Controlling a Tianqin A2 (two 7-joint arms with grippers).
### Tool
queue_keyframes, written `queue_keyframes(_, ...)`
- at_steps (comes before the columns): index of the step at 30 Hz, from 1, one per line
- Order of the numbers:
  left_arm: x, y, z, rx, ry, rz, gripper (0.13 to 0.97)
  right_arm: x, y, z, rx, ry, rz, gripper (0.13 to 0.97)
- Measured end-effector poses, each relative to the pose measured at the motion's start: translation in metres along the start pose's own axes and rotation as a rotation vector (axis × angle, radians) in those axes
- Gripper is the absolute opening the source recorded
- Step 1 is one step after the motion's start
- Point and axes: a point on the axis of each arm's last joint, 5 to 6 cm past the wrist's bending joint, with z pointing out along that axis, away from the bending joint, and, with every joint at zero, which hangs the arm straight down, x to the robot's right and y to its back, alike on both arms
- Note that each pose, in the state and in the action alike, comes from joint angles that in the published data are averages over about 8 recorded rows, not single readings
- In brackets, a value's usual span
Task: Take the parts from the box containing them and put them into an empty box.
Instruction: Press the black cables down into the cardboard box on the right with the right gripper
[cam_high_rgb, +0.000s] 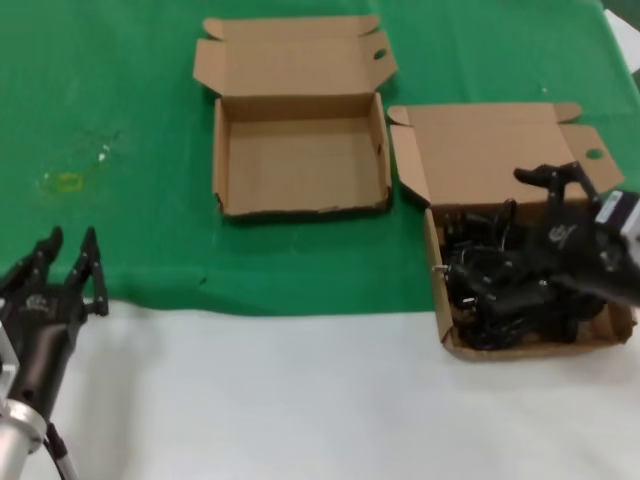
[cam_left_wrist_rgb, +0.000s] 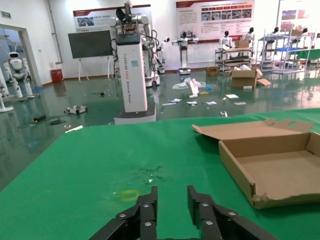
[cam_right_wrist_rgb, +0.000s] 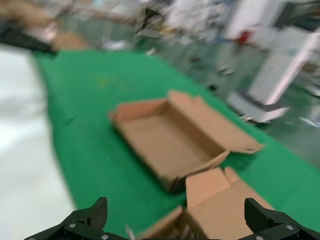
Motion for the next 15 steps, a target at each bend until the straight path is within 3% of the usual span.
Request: queue_keyframes(15, 0.0000, 0.0000, 0.000, 0.000, 0.000, 0.000, 0.188, 0.099, -0.032, -0.004, -0.229, -0.350, -0.495, 0.966)
